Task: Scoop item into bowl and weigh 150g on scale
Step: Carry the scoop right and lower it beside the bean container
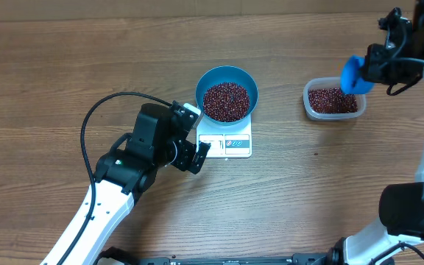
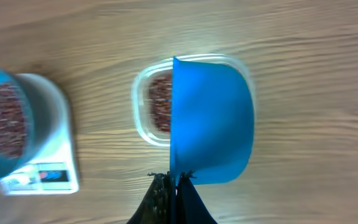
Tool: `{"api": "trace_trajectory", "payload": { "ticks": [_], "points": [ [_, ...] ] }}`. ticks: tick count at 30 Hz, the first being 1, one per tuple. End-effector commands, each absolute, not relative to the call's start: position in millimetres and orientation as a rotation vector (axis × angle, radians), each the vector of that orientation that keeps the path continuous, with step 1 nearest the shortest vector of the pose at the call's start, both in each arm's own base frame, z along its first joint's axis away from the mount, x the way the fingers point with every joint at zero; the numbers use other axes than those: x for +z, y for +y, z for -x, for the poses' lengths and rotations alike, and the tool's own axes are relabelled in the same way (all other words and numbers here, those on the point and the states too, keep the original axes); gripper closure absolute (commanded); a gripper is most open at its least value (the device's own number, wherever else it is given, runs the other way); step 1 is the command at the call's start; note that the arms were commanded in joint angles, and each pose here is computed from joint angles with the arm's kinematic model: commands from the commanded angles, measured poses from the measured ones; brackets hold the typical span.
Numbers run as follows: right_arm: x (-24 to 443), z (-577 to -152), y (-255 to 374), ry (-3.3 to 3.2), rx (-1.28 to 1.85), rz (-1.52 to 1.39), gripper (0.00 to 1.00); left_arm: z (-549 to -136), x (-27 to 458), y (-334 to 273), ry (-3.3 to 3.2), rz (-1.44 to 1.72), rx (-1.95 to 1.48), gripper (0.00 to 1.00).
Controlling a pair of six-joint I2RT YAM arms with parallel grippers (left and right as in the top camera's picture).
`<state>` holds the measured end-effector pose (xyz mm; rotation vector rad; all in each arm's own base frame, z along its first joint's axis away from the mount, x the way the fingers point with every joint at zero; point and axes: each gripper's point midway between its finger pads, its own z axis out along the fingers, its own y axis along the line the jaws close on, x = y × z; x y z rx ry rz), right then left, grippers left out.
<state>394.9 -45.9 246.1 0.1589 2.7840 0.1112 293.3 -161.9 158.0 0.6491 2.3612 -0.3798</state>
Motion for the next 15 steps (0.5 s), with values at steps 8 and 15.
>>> {"api": "trace_trajectory", "payload": {
  "ticks": [8,15],
  "points": [
    [285.0,-386.7,-46.2,2.622,-0.659,-0.224,0.96,-294.5,155.8,-160.1,2.374,-0.628,-0.376,0.00],
    [287.0,-381.2,-43.2,2.610,-0.708,-0.253,0.96,-294.5,155.8,-160.1,2.374,-0.628,-0.376,0.00]
  ]
}}
